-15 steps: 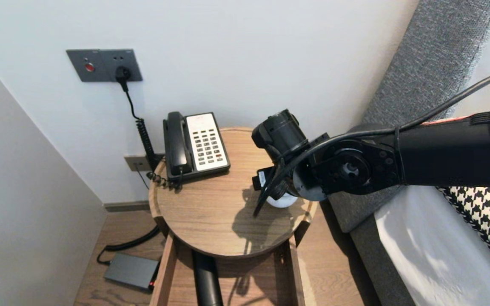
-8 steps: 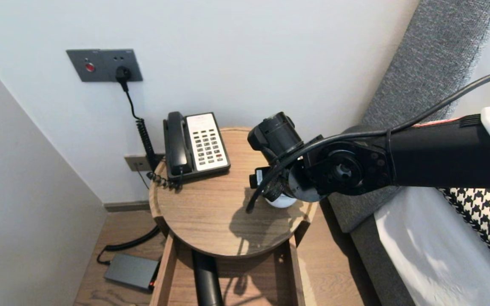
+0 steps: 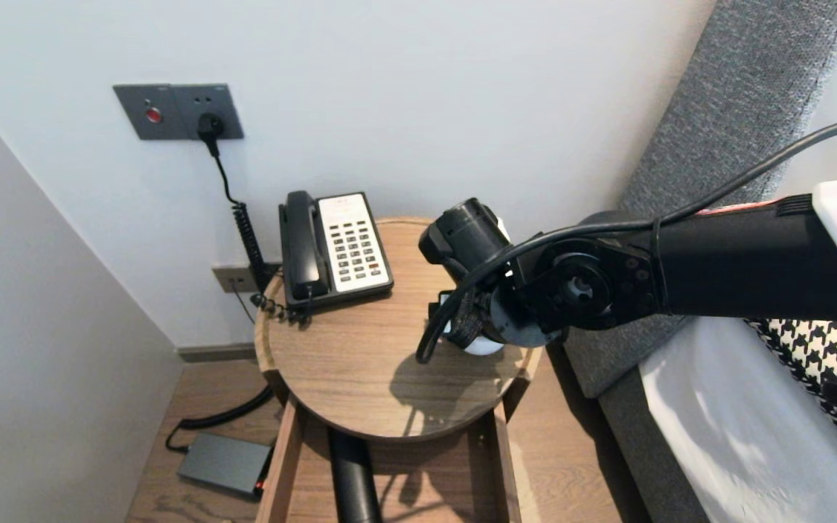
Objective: Put the remote controls on the table in the drawer one by one
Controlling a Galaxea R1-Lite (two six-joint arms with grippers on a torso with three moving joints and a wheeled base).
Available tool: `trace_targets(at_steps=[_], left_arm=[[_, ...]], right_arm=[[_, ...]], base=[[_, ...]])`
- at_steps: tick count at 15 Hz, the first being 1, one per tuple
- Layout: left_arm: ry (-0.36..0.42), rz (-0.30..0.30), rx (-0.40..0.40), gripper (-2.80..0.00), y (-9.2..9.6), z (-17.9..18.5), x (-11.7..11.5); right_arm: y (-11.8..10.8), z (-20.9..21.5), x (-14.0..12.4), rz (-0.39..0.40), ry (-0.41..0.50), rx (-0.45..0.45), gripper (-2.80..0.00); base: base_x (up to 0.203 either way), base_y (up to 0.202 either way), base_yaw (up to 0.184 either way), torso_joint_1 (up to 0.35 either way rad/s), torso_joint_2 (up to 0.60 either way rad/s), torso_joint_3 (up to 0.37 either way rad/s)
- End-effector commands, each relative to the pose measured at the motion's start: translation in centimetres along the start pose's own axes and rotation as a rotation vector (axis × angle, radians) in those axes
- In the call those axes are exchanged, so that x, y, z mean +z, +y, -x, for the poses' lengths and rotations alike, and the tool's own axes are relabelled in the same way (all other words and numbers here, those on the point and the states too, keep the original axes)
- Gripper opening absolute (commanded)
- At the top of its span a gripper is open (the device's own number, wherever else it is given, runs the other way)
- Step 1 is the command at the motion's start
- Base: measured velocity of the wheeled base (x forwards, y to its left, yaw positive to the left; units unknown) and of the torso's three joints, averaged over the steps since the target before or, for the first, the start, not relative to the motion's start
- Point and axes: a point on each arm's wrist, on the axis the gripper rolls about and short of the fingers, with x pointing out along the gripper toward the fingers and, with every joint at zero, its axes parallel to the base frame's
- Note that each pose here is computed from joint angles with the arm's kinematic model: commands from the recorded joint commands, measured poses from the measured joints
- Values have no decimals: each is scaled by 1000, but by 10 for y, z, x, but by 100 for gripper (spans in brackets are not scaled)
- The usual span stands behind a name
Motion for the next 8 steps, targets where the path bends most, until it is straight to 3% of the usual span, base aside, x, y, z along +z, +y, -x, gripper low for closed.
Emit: trace_targets(at_steps=[1,8], left_arm=[[10,0,1,-280,0,-1,-3],[10,0,0,-280,0,-1,-3]], right_arm=[[0,1,1,-7,2,-5,0],[0,4,2,-33,18,-12,0]], base=[[0,0,0,0,0,0],[0,0,0,0,0,0]])
